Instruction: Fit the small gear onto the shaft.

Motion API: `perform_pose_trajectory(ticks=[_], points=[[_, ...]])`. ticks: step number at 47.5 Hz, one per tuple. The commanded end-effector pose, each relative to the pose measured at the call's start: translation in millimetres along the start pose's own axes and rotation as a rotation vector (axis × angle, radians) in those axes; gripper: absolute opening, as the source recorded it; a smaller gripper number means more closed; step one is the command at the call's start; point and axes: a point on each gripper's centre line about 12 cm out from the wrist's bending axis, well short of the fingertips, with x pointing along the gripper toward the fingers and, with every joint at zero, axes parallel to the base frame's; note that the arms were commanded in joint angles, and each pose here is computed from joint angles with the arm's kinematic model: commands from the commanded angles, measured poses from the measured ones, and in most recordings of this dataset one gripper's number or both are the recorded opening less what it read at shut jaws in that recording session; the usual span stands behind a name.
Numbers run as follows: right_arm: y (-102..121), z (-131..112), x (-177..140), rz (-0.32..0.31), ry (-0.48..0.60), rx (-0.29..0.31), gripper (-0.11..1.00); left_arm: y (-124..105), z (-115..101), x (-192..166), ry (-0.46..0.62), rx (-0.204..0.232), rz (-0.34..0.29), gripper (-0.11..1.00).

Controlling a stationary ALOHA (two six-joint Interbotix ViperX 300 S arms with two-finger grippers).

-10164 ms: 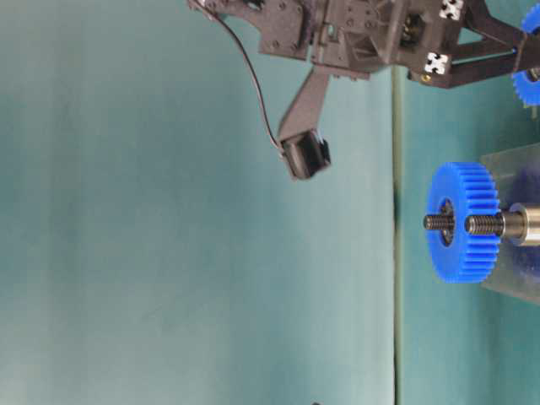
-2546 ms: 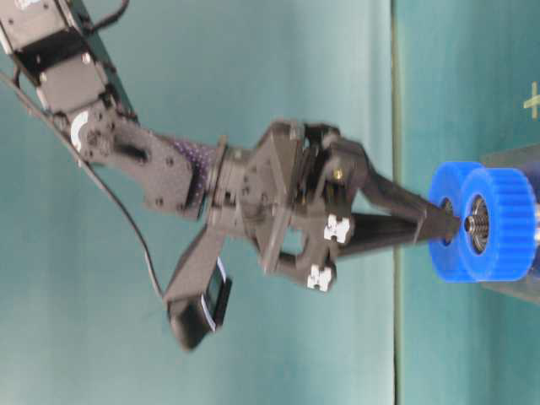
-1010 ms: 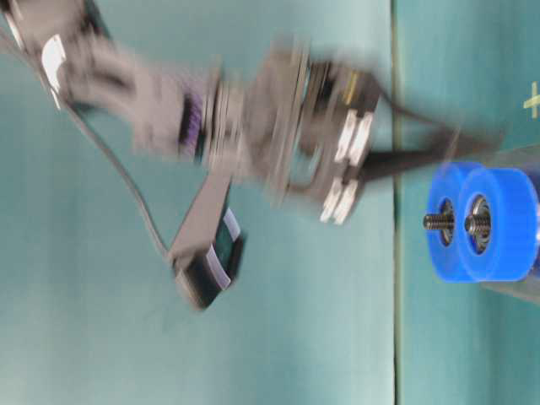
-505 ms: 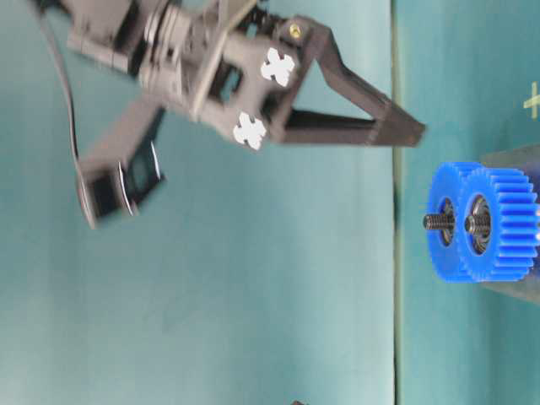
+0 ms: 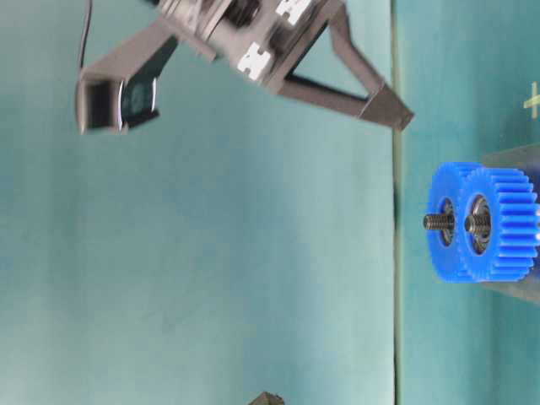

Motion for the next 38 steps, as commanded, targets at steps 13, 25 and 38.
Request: perform_pose_trajectory(ticks=[13, 25, 38], points=[[5.5, 13.8, -8.8, 0.058, -0.125, -0.020, -0.01, -2.5, 10.4, -2.4, -0.065, 0.003, -0.008, 0.00], [4.8, 9.8, -8.1, 0.062, -0.127, -0.023, -0.01, -4.0, 7.0, -2.4, -0.056, 0.006, -0.013, 0.00], [5.2, 9.1, -8.0, 0.064, -0.126, -0.021, -0.01, -4.0, 6.1, -1.8, -0.051, 0.006, -0.013, 0.00]])
